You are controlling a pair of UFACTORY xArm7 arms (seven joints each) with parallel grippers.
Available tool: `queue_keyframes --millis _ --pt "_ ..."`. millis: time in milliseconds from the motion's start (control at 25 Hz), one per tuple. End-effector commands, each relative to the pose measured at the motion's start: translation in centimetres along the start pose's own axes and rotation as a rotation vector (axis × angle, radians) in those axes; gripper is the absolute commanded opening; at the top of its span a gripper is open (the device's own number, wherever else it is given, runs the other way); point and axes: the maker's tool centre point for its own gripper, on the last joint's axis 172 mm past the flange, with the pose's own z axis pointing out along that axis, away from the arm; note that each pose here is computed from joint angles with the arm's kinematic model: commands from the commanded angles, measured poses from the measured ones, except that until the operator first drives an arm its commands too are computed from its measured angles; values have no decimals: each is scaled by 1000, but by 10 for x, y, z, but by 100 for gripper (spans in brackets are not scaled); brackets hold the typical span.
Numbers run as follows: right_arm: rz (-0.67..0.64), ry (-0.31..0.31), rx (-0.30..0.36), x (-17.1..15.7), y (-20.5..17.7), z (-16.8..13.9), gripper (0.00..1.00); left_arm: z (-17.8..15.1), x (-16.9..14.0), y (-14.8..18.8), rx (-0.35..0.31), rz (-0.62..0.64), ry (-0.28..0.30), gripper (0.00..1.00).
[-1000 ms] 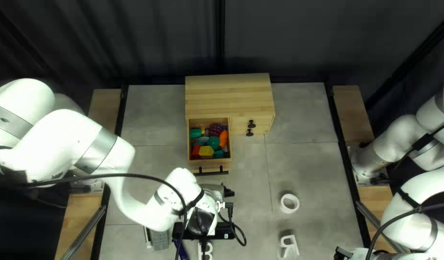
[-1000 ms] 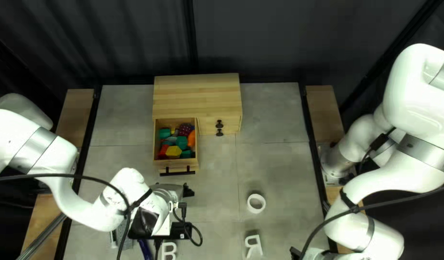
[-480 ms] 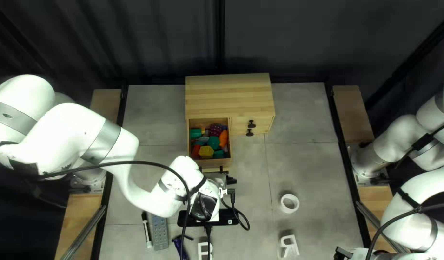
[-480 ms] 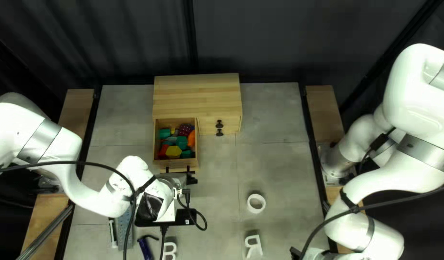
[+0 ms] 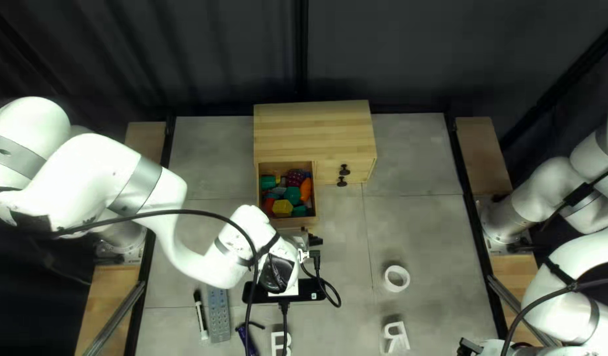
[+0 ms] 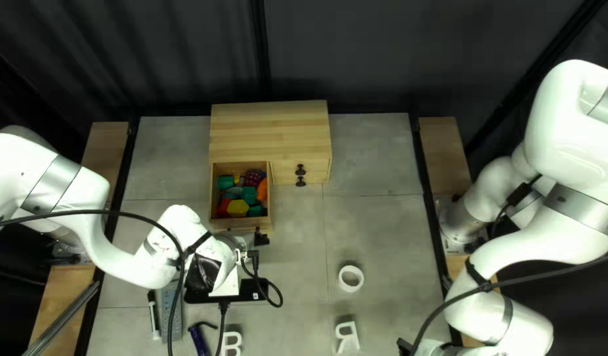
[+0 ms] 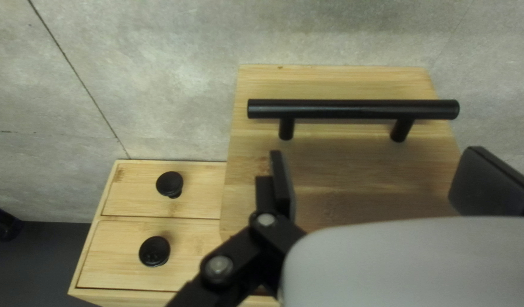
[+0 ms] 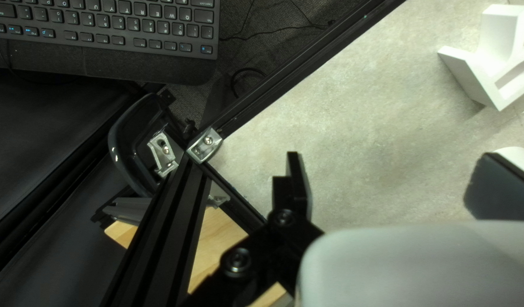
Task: Open drawers and place objects into drawer and close
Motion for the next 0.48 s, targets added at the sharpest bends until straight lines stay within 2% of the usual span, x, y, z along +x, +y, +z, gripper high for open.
queue_keyframes --millis 40,480 --pt "0 0 0 0 0 0 100 1 0 -1 -2 6 -4 100" --pt "0 0 0 0 0 0 100 -9 10 -7 0 7 7 100"
